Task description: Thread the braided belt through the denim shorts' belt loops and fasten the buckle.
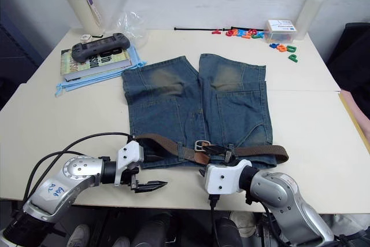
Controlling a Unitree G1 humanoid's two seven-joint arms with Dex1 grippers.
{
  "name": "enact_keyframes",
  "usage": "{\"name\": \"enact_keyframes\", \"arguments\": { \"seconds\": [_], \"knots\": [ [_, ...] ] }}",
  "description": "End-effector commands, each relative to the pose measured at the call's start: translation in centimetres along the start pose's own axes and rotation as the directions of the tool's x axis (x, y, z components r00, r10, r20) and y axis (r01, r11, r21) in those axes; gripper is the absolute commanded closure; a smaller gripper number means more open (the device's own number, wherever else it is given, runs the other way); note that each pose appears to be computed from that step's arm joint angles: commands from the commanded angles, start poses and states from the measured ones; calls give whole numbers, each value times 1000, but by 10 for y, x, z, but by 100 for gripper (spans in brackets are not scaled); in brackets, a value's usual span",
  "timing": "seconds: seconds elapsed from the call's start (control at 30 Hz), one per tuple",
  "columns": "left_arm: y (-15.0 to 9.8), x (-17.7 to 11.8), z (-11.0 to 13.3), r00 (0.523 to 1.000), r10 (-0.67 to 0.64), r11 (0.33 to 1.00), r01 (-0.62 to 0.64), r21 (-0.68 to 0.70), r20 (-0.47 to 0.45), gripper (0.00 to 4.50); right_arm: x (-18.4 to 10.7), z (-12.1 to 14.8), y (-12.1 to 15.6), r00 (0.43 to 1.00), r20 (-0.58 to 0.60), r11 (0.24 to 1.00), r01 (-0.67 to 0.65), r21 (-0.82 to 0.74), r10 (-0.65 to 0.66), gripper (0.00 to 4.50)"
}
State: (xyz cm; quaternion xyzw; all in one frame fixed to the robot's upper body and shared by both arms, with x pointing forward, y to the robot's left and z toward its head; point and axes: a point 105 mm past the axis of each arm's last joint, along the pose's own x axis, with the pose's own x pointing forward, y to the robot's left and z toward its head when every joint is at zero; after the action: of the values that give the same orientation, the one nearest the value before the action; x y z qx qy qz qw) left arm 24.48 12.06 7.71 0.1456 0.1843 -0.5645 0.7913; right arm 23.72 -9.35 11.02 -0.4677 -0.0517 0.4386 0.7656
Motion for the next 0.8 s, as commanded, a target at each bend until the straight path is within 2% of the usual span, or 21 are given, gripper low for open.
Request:
{"name": "enact_keyframes", "arguments": {
  "seconds": [0.03, 0.3, 0.4, 0.57, 0.6, 0.8],
  "knots": [
    [9, -6, -41, 985, 55, 993, -72, -98, -161, 12, 1, 4, -7, 999, 17, 998, 41, -38, -40, 100],
    [9, -7, -41, 985, 57, 993, -73, -97, -162, 12, 3, 3, -7, 998, 19, 998, 53, -43, -53, 100],
    [9, -7, -41, 985, 55, 993, -72, -97, -164, 12, 3, 6, -7, 998, 31, 997, 60, -44, -58, 185],
    [9, -8, -41, 985, 54, 993, -71, -97, -165, 12, 1, 8, -6, 998, 39, 997, 59, -46, -58, 430],
    [9, -8, -41, 985, 54, 993, -71, -97, -166, 12, 1, 8, -6, 998, 39, 997, 60, -46, -58, 446],
    [10, -8, -42, 984, 55, 993, -72, -94, -169, 12, -4, 13, -8, 997, 47, 998, 55, -41, -53, 446]
  ]
}}
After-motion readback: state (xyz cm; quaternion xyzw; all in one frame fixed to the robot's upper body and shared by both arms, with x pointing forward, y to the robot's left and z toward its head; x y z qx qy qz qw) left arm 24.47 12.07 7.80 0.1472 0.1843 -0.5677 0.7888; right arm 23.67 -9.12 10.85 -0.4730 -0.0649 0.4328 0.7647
